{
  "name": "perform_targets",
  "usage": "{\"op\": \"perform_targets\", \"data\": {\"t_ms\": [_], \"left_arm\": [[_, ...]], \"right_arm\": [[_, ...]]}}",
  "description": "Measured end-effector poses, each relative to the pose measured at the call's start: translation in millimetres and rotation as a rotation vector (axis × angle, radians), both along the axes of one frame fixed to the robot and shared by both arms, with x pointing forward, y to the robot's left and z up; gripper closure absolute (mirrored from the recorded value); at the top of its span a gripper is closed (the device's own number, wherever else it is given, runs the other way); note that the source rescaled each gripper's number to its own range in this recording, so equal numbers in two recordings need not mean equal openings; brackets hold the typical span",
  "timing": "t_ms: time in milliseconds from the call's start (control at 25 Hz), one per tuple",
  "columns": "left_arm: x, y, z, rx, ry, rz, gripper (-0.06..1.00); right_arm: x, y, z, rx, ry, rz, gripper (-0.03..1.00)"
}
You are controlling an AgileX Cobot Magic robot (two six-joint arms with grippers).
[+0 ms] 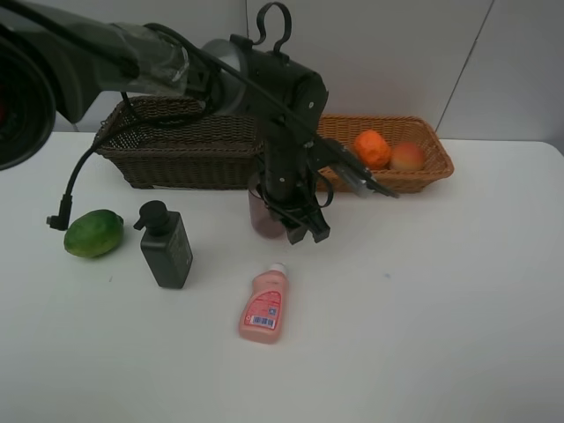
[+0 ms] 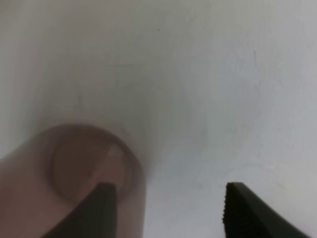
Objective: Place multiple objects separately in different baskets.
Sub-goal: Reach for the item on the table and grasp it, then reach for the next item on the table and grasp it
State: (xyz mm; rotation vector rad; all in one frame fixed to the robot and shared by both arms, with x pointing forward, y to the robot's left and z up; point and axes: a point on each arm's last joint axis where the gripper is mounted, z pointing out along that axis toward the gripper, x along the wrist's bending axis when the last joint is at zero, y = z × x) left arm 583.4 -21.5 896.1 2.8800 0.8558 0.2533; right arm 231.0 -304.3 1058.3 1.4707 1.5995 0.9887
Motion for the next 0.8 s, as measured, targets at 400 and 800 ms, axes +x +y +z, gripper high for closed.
{"op": "perform_targets", "data": {"t_ms": [400, 800], "left_arm": [[9, -9, 21, -0.046, -0.048, 0.001, 0.81], [7, -5, 20, 0.015, 0.003, 0.008, 0.94]], "right_arm": [[0, 0, 0, 0.0, 0.0, 0.0, 0.3], [0, 0, 0, 0.0, 0.0, 0.0, 0.3]]}}
